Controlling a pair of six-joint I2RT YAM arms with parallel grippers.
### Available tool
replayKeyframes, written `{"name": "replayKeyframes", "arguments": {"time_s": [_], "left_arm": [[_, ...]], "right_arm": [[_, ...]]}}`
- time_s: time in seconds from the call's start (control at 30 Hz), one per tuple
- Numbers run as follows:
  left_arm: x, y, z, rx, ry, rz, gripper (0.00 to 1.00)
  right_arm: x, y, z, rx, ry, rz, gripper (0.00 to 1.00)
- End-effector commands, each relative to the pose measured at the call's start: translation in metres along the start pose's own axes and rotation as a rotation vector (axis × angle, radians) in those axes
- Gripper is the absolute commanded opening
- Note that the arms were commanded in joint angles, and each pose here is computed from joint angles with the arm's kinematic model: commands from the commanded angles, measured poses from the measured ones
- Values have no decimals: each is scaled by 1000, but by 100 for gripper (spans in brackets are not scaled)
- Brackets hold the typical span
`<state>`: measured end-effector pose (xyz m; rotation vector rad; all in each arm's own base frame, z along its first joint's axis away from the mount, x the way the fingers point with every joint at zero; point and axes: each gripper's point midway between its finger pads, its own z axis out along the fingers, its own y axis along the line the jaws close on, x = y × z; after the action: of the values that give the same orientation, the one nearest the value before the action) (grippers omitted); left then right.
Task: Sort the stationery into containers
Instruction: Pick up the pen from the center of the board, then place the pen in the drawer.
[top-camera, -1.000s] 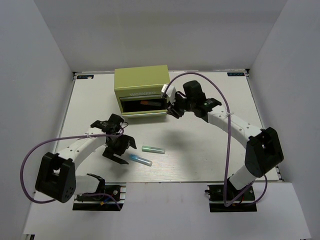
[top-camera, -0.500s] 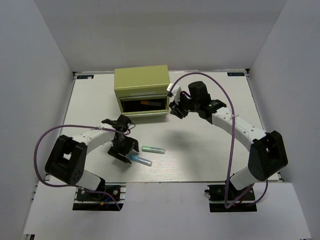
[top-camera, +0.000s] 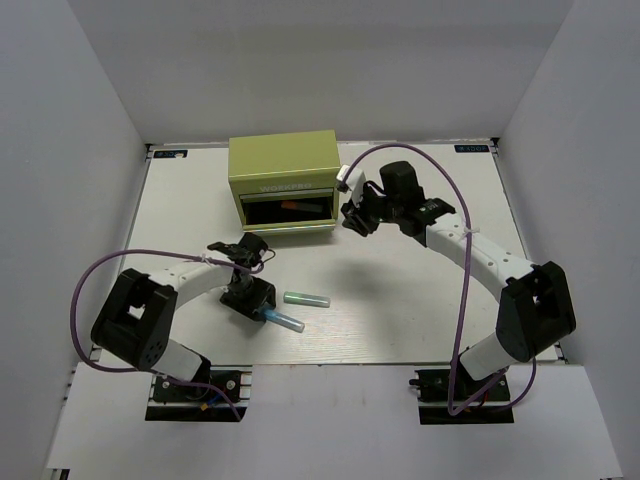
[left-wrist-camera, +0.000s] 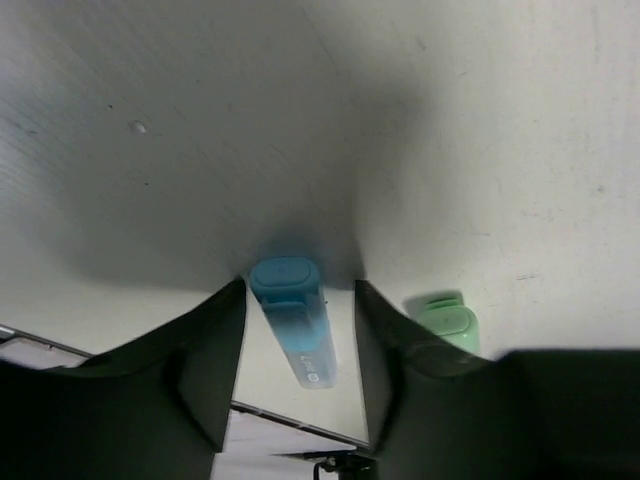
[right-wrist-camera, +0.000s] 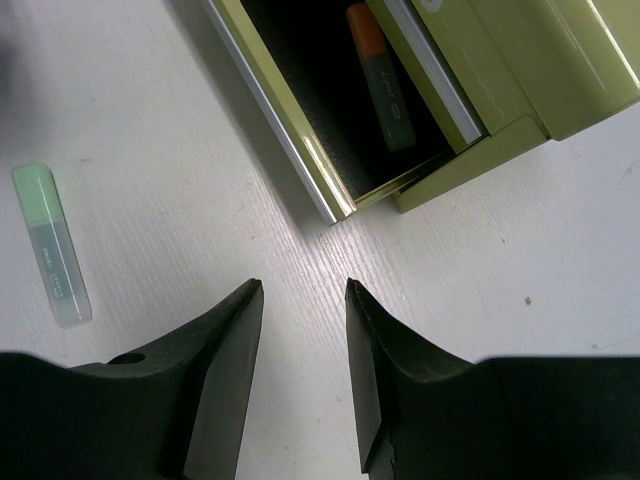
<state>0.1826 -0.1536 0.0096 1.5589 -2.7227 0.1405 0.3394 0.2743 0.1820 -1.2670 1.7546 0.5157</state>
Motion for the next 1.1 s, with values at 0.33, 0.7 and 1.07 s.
{"name": "replayKeyframes", "arguments": {"time_s": [0.33, 0.7, 1.07], "left_arm": [[-10, -16, -12, 32, -81, 146, 21], [-25, -79, -102, 361, -171, 77, 2], [-60, -201, -143, 678, -198, -257, 2]], "right_arm": [[-12, 5, -16, -9, -38, -18, 46], [2, 9, -18, -31, -18, 6, 11], [23, 11, -35, -2, 13, 5, 0]]}}
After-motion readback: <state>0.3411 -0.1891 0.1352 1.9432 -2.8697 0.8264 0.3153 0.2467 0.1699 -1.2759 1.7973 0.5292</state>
